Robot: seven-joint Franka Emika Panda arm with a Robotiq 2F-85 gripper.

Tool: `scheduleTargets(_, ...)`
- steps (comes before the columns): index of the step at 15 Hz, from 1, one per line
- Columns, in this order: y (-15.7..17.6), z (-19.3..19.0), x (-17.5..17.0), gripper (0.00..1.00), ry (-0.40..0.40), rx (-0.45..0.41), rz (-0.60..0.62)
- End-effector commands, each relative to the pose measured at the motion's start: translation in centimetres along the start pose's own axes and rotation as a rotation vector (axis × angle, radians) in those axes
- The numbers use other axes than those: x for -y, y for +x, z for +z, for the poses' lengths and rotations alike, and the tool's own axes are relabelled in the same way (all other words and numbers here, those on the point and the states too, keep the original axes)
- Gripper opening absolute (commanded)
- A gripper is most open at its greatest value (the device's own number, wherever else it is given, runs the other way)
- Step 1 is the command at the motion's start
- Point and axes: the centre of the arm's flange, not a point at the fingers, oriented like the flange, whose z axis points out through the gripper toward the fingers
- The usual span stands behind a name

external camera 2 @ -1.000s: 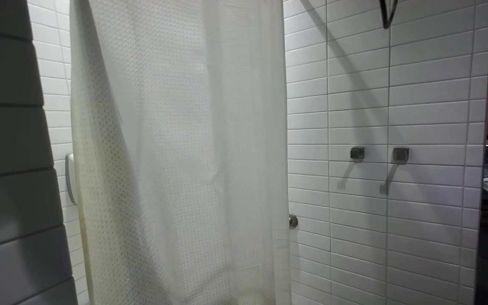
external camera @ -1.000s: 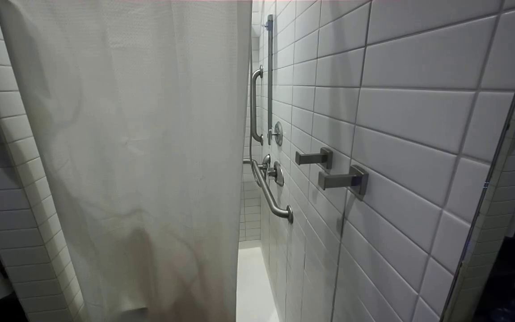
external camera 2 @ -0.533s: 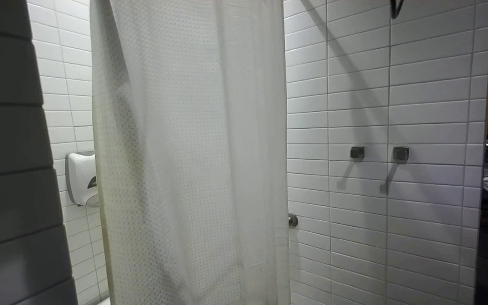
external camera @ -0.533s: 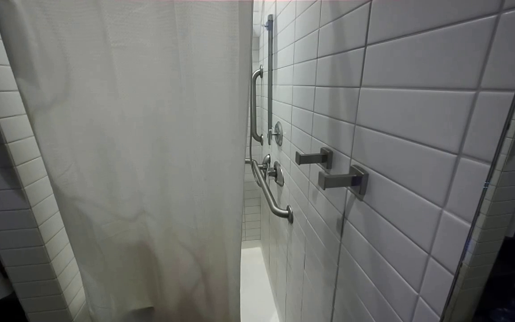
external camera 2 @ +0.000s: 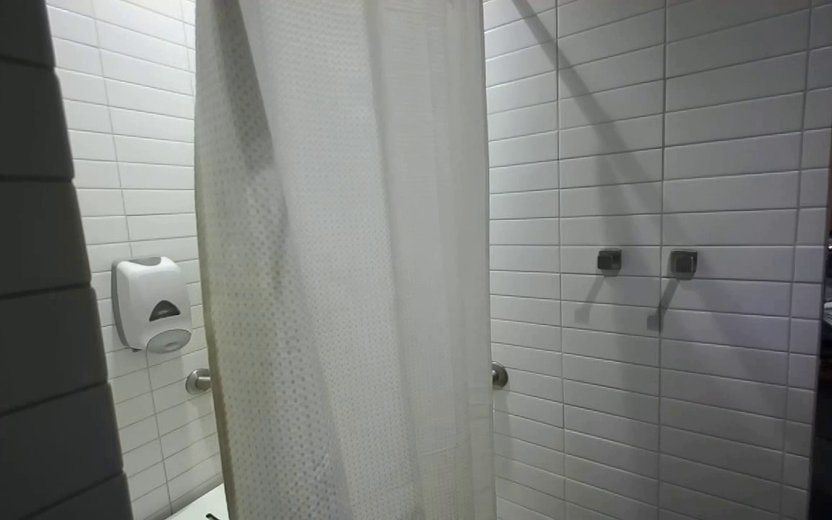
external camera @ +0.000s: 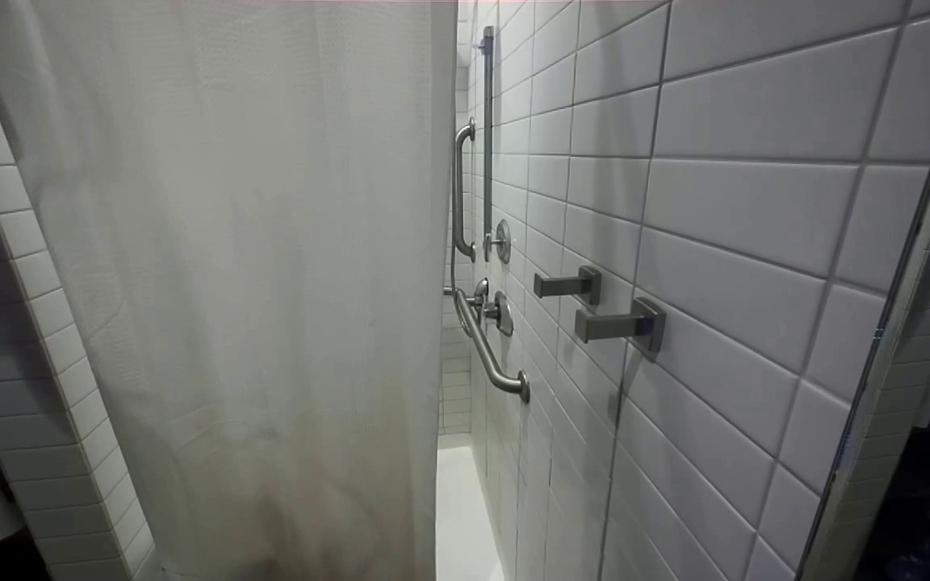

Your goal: Draw the curtain to the left.

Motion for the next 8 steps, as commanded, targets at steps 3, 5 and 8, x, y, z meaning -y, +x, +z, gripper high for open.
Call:
scheduleTargets(3, -5.1, 1.7, 0.9, 1.00, -0.015, 0.156, 0.127)
scheduleTargets(5, -6.7, 3.4, 1.1, 1.00, -0.011, 0.214, 0.184)
scheduleTargets(8, -8.3, 5.8, 1.7, 1.00, 0.016, 0.258, 0.268)
